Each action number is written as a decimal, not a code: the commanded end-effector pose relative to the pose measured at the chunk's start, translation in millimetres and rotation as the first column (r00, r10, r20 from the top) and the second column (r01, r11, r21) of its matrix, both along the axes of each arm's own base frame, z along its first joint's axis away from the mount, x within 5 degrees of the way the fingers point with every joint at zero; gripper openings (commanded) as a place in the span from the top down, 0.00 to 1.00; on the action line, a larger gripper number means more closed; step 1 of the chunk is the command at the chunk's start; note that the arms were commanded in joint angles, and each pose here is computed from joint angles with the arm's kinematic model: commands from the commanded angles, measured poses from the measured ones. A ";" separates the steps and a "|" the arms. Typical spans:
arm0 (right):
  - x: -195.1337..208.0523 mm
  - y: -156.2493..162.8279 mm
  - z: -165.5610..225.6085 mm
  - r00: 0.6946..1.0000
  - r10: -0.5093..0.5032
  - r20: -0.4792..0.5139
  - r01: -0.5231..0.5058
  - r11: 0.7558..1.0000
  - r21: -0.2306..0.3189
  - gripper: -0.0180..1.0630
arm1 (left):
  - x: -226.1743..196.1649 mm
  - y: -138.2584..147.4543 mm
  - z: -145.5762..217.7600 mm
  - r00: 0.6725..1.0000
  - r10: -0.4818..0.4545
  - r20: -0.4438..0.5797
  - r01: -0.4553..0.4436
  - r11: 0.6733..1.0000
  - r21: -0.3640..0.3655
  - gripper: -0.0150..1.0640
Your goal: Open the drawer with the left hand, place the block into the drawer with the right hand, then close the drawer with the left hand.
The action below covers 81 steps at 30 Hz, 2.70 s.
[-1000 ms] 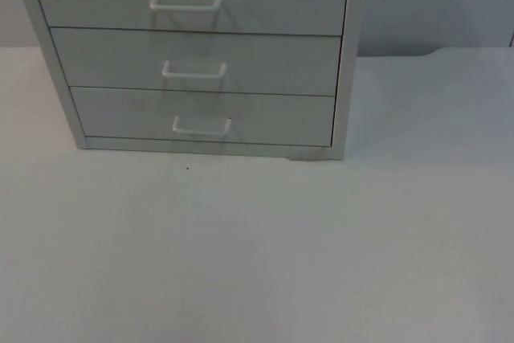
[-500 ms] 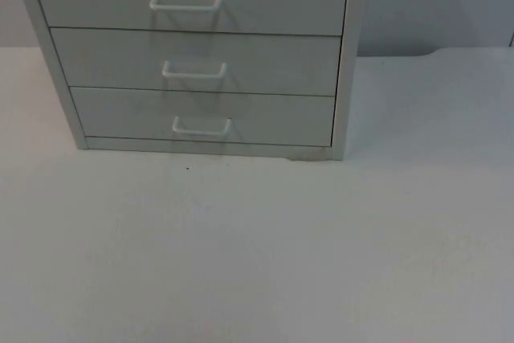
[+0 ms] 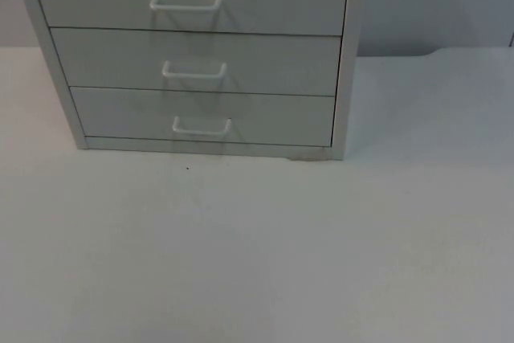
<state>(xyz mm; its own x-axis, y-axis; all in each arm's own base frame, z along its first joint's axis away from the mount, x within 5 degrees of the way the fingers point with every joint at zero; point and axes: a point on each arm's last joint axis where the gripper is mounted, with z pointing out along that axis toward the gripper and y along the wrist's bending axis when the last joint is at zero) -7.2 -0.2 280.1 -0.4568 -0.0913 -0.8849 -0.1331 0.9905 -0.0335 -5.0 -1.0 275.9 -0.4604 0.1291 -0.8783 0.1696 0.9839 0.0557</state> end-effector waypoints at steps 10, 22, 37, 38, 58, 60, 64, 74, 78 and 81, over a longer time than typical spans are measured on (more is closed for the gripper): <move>-0.3 -0.1 0.1 1.000 -0.010 0.006 0.010 1.000 0.006 0.15 | -0.1 0.1 -1.2 1.000 0.012 -0.001 -0.012 1.000 -0.012 0.29; -0.3 -0.1 0.1 1.000 -0.010 0.006 0.010 1.000 0.006 0.01 | -0.2 -0.1 -1.2 1.000 0.014 -0.003 -0.014 1.000 -0.023 0.01; -0.3 -0.1 0.1 1.000 -0.010 0.006 0.010 1.000 0.006 0.01 | 0.0 1.2 -1.2 0.999 0.038 -0.005 -0.039 0.999 -0.037 0.01; -0.3 -0.1 0.1 1.000 -0.010 0.006 0.010 1.000 0.006 0.01 | 0.0 1.2 -1.2 0.999 0.038 -0.005 -0.039 0.999 -0.037 0.01; -0.4 0.2 0.1 1.000 -0.013 0.005 0.013 1.000 0.021 0.01 | 0.0 1.6 -1.2 0.999 0.045 -0.005 -0.045 0.998 -0.039 0.01; -0.4 0.2 0.1 1.000 -0.013 0.005 0.013 1.000 0.021 0.01 | 0.0 1.6 -1.2 0.999 0.045 -0.005 -0.045 0.998 -0.039 0.01; -0.4 0.2 0.1 1.000 -0.013 0.005 0.013 1.000 0.021 0.01 | 0.0 1.6 -1.2 0.999 0.045 -0.005 -0.045 0.998 -0.039 0.01; -0.3 0.1 0.1 1.000 -0.013 0.005 0.013 1.000 0.017 0.01 | 0.0 1.6 -1.2 0.999 0.045 -0.005 -0.045 0.998 -0.039 0.01; -0.2 0.0 0.3 1.000 -0.028 0.008 0.027 1.000 0.016 0.01 | 0.0 1.6 -1.2 0.999 0.045 -0.005 -0.045 0.998 -0.039 0.01; -0.2 0.2 0.3 0.998 -0.058 0.008 0.057 0.998 0.016 0.01 | 0.0 1.6 -1.2 0.999 0.045 -0.005 -0.045 0.998 -0.039 0.01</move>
